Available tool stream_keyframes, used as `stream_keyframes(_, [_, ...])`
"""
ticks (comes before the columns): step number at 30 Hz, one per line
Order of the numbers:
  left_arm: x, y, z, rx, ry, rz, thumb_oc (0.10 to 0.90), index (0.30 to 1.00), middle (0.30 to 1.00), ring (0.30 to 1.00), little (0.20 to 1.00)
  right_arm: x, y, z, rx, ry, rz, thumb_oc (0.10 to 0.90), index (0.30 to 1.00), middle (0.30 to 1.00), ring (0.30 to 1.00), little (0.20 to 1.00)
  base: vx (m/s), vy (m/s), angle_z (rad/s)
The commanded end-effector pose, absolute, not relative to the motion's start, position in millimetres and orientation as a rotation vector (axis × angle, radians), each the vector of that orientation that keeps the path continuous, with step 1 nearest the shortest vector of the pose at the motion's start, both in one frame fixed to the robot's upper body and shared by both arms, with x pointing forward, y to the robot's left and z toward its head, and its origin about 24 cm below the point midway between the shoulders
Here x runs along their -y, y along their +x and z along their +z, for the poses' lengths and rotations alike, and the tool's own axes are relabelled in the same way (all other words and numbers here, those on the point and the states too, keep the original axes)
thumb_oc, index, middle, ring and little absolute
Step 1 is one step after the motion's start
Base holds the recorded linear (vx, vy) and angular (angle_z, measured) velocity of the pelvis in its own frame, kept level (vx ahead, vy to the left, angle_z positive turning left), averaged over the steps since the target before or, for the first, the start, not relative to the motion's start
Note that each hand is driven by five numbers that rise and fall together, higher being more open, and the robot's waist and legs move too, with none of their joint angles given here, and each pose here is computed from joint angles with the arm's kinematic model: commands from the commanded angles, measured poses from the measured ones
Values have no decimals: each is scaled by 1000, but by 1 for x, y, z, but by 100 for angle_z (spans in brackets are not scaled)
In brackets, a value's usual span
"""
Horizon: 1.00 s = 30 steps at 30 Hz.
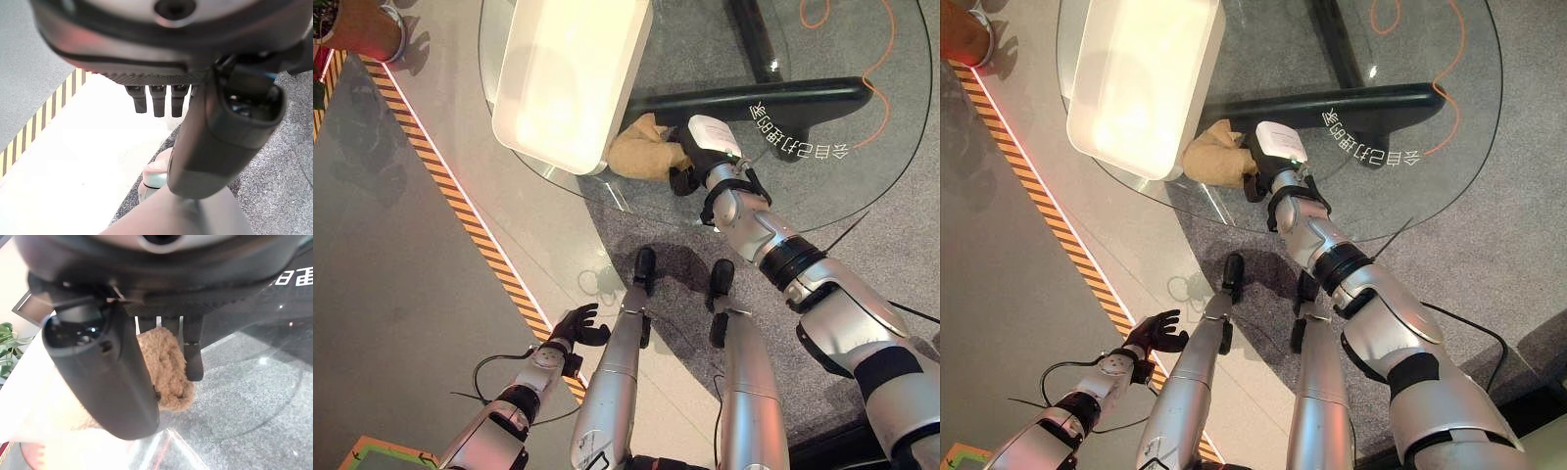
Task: Wipe the table with a cloth and put it in the basket.
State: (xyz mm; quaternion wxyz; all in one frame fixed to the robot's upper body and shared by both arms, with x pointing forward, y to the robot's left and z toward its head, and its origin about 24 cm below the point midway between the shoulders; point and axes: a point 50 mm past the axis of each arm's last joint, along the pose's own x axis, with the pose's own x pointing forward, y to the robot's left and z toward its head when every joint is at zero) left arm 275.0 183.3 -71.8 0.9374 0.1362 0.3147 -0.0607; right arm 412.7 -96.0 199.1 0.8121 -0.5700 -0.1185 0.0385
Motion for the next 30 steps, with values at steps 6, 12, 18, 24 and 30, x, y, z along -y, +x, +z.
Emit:
stream_keyframes(6, [-175,266,-82,-693,297,-152,800,900,900,900,900,44,397,197,425,-1167,211,100,300,300,300,200,3,-2,2])
stream_keyframes(12, [-175,260,-87,-713,292,-156,800,900,900,900,900,72,406,206,416,-1110,-17,100,300,300,300,200,41,4,9])
stream_keyframes(18, [-175,254,-91,-718,286,-157,800,900,900,900,900,110,413,232,444,-1026,-299,100,300,300,300,200,0,0,0])
stream_keyframes(24, [-178,249,-94,-726,280,-155,800,900,900,900,900,154,413,259,469,-935,-572,100,300,300,300,200,2,1,1])
stream_keyframes(30, [-181,246,-96,-728,271,-151,800,900,900,900,900,192,409,274,455,-860,-750,100,300,300,300,200,1,3,1])
